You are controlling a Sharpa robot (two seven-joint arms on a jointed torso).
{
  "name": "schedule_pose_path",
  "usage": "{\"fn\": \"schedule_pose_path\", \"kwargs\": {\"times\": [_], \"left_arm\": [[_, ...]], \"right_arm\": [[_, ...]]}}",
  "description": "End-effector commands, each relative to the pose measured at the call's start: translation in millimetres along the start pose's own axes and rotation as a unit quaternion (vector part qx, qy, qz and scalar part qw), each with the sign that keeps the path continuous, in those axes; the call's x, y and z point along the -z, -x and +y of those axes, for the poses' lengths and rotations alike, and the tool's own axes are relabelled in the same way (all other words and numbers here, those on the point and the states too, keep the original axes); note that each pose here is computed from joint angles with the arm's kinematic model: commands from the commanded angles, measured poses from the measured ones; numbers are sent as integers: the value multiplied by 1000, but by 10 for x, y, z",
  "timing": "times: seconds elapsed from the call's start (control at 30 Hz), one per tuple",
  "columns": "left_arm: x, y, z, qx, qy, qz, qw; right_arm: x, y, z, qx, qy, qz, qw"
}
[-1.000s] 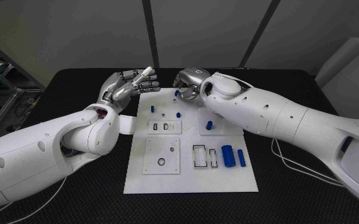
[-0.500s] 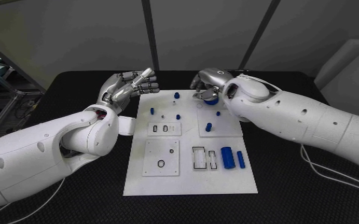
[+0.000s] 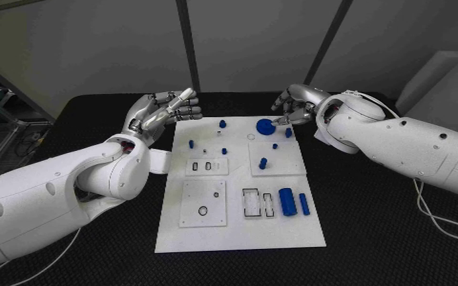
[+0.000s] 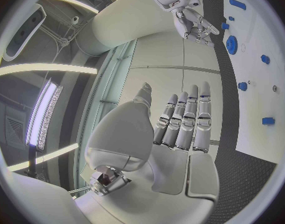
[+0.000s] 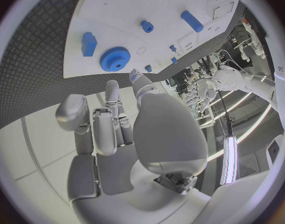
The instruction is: Assemble the parts on the task board
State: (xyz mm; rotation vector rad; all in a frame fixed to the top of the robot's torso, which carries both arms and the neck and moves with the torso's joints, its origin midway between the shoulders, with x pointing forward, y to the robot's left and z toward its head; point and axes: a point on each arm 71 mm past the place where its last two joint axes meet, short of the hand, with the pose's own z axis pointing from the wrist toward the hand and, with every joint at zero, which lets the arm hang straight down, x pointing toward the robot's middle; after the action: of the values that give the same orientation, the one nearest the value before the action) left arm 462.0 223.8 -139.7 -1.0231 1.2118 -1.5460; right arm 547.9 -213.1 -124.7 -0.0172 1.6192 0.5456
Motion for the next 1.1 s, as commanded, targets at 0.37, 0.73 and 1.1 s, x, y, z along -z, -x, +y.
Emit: {"fn": "schedule_pose_path", "kwargs": {"times": [0.37, 0.73, 1.1], "left_arm": [[-10, -1, -17, -3, -9, 7, 1000], [-16, -4, -13, -3, -8, 8, 1000], [-21, -5, -8, -2, -7, 8, 1000]], "right_arm": [[-94, -106, -50, -7, -31, 59, 998], [-198, -167, 16, -2, -31, 63, 998], [-245, -205, 60, -1, -32, 68, 997]]}}
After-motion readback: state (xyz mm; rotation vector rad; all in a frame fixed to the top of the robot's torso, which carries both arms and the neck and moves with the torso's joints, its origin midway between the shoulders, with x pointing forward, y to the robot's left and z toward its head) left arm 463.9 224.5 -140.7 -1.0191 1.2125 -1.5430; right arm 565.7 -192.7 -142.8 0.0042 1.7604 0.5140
